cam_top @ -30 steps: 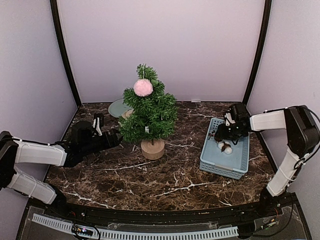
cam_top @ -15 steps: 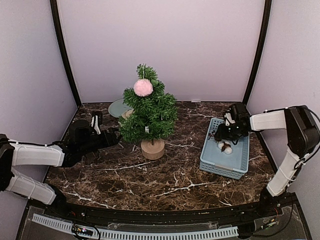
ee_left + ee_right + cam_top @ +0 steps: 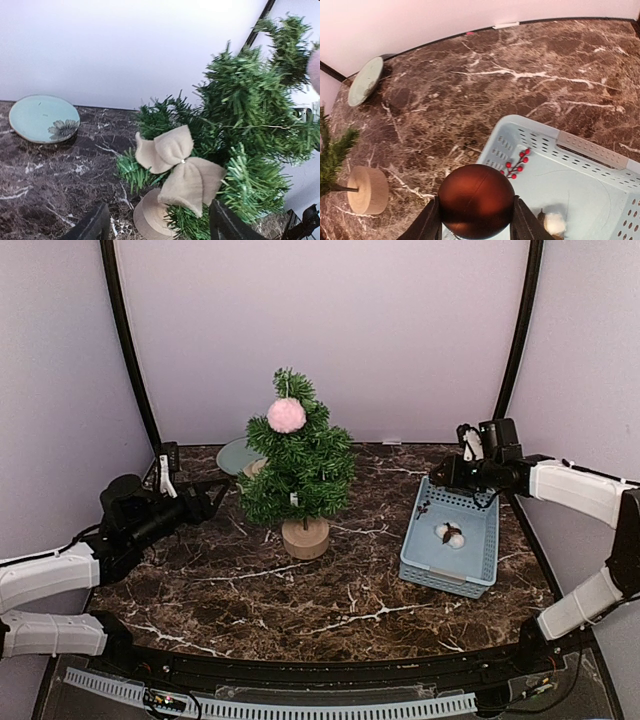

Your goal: Decorate the small christmas tree

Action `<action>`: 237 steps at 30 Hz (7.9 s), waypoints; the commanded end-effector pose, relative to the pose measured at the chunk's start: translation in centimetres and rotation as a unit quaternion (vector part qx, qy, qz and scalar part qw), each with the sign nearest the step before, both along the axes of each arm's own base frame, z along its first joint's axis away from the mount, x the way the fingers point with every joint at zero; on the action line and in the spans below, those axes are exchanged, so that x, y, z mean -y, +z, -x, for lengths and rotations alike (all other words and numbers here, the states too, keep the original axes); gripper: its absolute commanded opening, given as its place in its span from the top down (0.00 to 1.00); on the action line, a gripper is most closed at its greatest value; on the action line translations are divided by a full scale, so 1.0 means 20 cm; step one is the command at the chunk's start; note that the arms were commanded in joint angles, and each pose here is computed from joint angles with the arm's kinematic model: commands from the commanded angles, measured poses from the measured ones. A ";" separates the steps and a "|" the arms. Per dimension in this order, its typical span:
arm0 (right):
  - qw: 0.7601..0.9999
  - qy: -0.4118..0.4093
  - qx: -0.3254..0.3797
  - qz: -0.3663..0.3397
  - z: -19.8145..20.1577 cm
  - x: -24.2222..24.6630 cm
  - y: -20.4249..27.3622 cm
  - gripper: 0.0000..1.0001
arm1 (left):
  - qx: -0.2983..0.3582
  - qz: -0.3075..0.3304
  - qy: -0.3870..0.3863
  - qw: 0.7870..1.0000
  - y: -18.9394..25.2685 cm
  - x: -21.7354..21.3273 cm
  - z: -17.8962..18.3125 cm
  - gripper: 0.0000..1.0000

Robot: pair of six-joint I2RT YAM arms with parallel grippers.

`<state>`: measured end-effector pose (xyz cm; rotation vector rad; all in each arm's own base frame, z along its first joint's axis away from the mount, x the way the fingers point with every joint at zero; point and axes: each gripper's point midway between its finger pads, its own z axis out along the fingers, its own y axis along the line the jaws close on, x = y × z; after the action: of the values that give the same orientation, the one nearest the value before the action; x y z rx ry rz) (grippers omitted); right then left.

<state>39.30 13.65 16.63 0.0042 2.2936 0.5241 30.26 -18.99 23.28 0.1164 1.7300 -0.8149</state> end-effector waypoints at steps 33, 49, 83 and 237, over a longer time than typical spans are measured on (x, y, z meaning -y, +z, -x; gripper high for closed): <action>0.952 0.242 0.099 -0.156 0.76 -1.13 0.77 0.60 | 0.306 -0.152 -0.288 0.894 0.52 0.81 0.52 0.46; 0.944 0.267 0.117 -0.154 0.85 -1.26 0.81 0.60 | 0.297 -0.164 -0.285 0.897 0.49 0.90 0.50 0.48; 0.940 0.275 0.111 -0.171 0.85 -1.32 0.82 0.60 | 0.299 -0.174 -0.287 0.893 0.46 0.94 0.48 0.82; 0.843 0.400 0.337 -0.123 0.98 -1.59 0.74 0.59 | 0.293 -0.123 -0.119 0.941 0.78 0.59 0.36 1.00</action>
<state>18.73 45.35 30.77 -0.9612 1.4064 1.0270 21.96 -32.80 37.65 0.7781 1.2632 -0.7153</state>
